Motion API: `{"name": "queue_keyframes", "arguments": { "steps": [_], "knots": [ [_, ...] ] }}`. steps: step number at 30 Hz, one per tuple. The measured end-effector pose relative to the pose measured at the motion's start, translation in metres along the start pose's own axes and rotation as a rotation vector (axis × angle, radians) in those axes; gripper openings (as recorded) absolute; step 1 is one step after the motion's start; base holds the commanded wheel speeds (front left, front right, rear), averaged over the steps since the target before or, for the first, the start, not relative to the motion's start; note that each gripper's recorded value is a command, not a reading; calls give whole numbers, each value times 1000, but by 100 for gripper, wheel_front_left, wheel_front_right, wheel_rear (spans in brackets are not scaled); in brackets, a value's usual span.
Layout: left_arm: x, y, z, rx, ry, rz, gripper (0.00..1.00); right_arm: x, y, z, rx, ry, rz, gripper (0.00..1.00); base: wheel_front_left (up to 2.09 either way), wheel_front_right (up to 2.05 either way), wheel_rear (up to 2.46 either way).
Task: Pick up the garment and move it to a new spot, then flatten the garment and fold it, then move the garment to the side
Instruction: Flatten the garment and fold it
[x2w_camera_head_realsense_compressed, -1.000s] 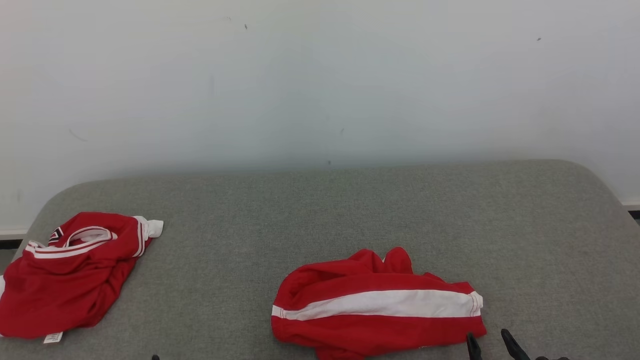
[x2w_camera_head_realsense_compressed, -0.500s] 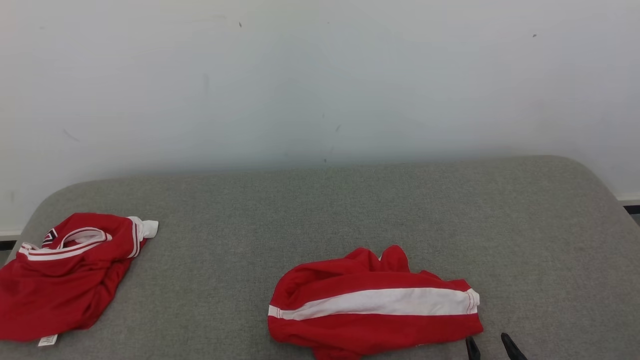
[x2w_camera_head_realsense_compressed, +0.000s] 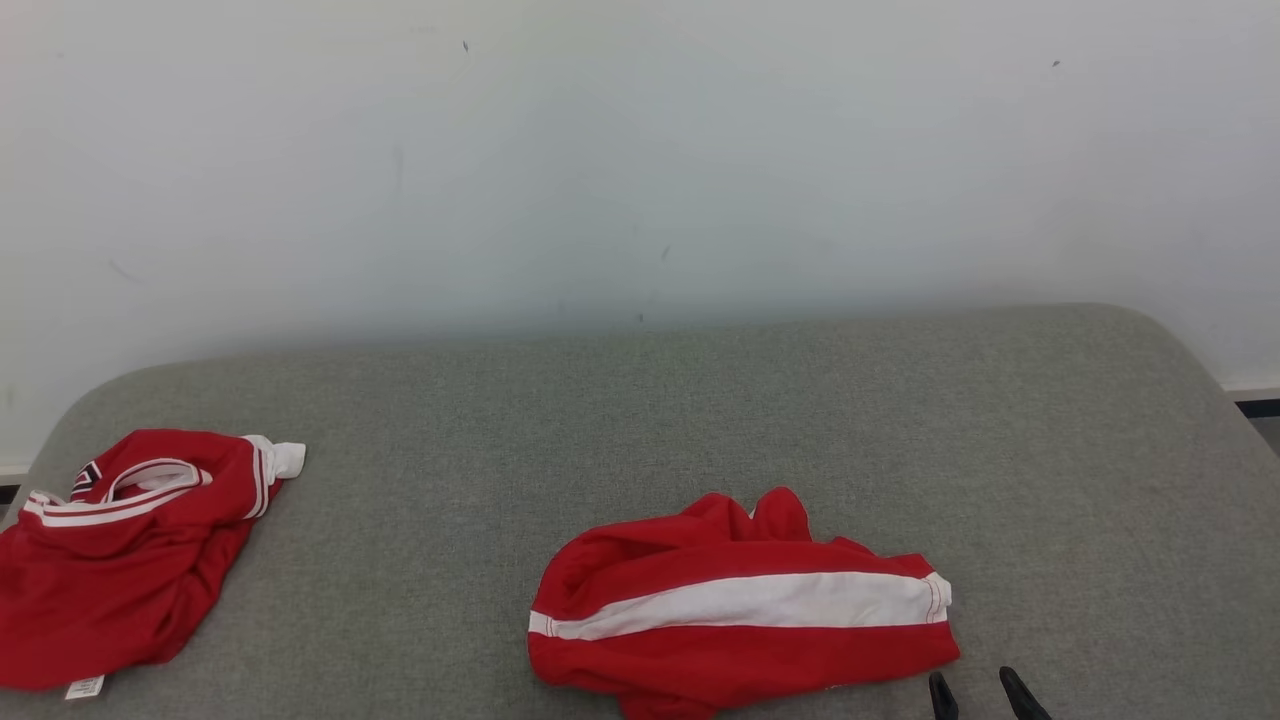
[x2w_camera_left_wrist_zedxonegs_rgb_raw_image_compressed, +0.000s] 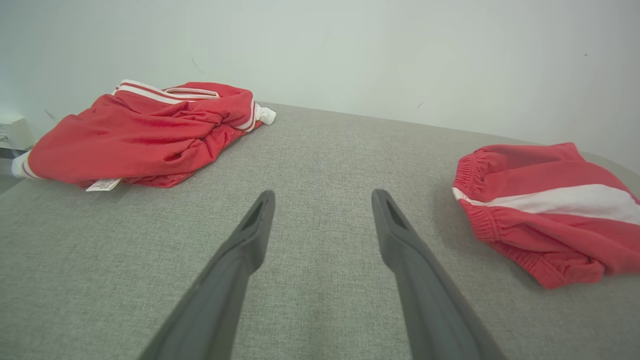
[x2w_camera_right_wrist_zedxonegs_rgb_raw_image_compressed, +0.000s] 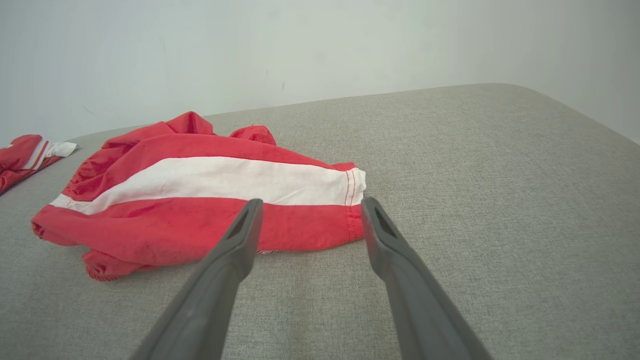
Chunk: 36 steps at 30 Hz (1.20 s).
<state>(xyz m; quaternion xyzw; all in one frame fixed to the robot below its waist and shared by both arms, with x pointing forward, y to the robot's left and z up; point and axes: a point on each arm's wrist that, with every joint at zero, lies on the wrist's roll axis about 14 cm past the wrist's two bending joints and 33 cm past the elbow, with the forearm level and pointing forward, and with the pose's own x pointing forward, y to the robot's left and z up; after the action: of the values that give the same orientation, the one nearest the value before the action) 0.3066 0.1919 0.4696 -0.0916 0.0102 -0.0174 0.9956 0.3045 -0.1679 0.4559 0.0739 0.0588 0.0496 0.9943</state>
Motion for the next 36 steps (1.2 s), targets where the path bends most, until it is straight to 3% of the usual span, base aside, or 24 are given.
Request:
{"name": "queue_keyframes", "arguments": {
  "steps": [11,20,29,36],
  "knots": [
    [13,-27,-7,-42,29,-94,100,4,0,2,-1,-2,3,100,0,0,0],
    [54,-77,-24,-65,180,-285,100,8,1,-1,8,9,1,100,0,0,0],
    [83,-112,-46,-109,413,-381,100,8,-11,-3,12,16,-38,100,0,0,0],
    [91,-117,-60,-100,523,-408,100,4,-20,-10,20,38,-70,100,0,0,0]
  ]
}}
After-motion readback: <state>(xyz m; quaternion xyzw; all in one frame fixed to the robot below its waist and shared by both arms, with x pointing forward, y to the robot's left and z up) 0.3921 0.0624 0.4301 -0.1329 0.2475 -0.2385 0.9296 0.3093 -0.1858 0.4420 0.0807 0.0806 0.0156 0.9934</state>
